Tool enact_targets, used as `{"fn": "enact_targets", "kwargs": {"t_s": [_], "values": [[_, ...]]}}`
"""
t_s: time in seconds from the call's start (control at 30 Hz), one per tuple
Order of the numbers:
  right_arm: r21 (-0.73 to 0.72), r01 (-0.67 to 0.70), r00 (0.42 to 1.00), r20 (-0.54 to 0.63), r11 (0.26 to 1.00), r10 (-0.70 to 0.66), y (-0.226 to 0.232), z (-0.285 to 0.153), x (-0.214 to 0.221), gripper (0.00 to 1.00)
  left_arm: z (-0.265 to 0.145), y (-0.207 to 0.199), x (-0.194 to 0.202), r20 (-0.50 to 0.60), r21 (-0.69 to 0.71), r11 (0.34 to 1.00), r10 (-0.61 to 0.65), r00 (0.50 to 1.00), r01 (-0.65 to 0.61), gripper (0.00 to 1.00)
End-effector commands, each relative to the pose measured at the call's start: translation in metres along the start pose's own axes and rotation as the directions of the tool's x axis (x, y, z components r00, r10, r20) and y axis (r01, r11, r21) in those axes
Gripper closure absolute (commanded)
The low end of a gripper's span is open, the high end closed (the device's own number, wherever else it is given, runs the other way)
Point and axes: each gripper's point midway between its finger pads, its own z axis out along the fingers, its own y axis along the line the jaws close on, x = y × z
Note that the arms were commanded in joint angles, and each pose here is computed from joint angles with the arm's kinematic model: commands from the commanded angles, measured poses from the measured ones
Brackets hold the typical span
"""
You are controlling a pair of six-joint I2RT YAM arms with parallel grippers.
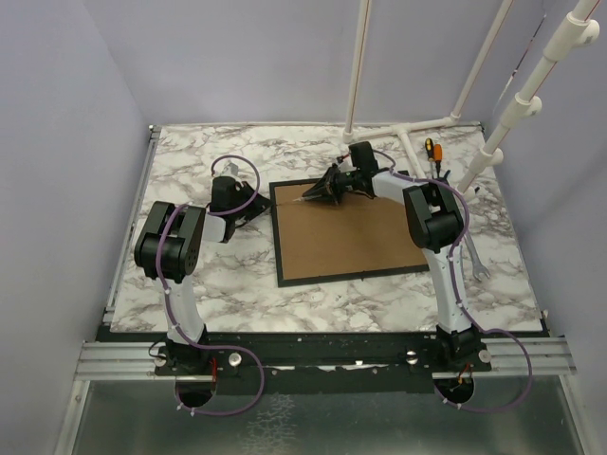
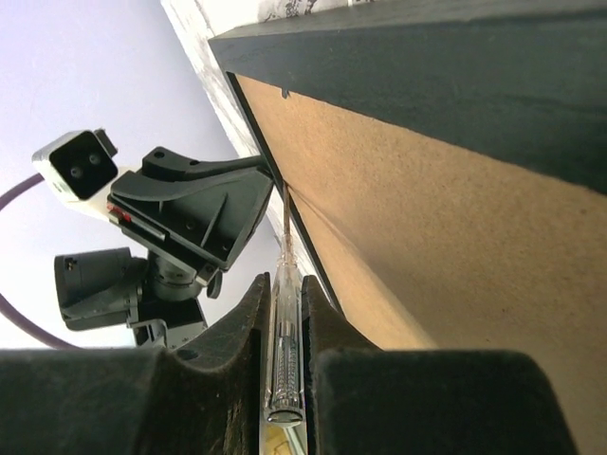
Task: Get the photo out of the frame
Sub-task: Release the photo frame item from the photo frame.
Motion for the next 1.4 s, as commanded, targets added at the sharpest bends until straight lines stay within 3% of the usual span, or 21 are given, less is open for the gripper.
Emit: {"fn": "enact_targets", "kwargs": {"t_s": [0.0,0.1,0.33,0.8,1.37], "values": [[0.194,-0.122,0.991,-0.024,0.973,0.129,-0.043,0.025,0.026,0.99,0.001,-0.003,0.02,-0.057,0.031,1.0,0.0,0.998,0.002,0.87],[0.287,-0.154,0.987,0.009,0.945,0.159,-0.057,0.021,0.025,0.99,0.001,-0.003,0.019,-0.053,0.031,1.0,0.002,0.999,-0.001,0.87],[0.306,-0.161,0.986,0.011,0.938,0.166,-0.064,0.022,0.025,0.99,0.0,-0.002,0.021,-0.059,0.031,1.0,-0.001,0.998,0.002,0.87],[0.311,-0.086,0.995,-0.013,0.947,0.094,-0.035,0.033,0.048,0.99,0.001,-0.004,0.022,-0.057,0.034,0.999,-0.001,0.998,0.003,0.87],[0.374,0.01,0.997,0.062,0.927,-0.035,0.015,0.043,0.063,0.99,-0.004,-0.014,0.035,-0.072,0.041,0.999,0.001,0.997,0.002,0.87]]}}
